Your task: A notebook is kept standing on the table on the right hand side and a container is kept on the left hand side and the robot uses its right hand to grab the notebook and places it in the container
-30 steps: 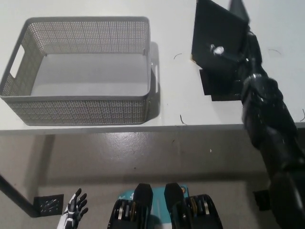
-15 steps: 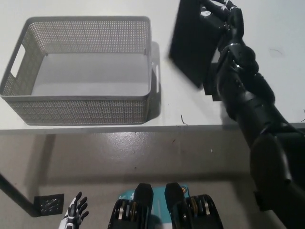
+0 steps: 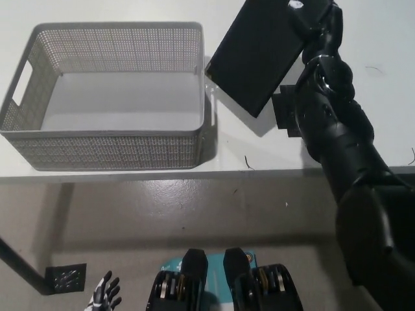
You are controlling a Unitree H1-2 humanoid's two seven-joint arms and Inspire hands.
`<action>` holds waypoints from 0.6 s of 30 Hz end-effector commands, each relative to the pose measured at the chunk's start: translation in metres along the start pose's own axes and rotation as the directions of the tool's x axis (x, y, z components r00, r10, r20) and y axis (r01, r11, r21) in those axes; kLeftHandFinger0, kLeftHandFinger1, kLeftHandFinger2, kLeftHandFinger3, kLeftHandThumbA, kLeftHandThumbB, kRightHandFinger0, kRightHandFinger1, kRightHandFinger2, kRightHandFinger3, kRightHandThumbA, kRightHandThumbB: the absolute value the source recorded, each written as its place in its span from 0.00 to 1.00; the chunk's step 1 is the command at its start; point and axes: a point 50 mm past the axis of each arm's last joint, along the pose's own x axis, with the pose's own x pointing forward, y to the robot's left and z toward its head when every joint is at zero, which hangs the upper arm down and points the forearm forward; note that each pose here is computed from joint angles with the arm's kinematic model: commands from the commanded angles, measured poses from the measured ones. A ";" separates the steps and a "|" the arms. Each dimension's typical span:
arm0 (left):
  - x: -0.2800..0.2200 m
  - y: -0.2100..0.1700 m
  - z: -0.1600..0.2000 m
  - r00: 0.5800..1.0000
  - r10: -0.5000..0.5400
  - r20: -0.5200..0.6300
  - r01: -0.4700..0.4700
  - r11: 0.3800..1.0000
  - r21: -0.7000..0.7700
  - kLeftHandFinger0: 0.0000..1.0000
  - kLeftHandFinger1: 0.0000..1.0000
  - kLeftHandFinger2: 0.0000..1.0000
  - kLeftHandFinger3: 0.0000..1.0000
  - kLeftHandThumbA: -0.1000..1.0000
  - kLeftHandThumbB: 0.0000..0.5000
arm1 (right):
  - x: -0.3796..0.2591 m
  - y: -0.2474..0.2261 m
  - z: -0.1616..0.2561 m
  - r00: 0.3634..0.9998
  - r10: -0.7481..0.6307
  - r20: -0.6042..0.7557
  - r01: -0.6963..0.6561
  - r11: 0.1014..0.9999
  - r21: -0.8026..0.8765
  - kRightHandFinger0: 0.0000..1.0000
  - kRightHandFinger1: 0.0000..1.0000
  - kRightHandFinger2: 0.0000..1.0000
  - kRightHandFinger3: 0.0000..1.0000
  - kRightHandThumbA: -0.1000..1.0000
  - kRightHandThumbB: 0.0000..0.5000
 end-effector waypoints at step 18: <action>-0.009 -0.002 0.003 0.999 -0.003 0.034 0.004 1.000 -0.007 1.00 1.00 1.00 1.00 1.00 0.88 | -0.038 0.097 0.183 0.878 0.100 0.469 -0.210 0.959 0.189 0.00 0.31 0.77 0.84 0.00 0.15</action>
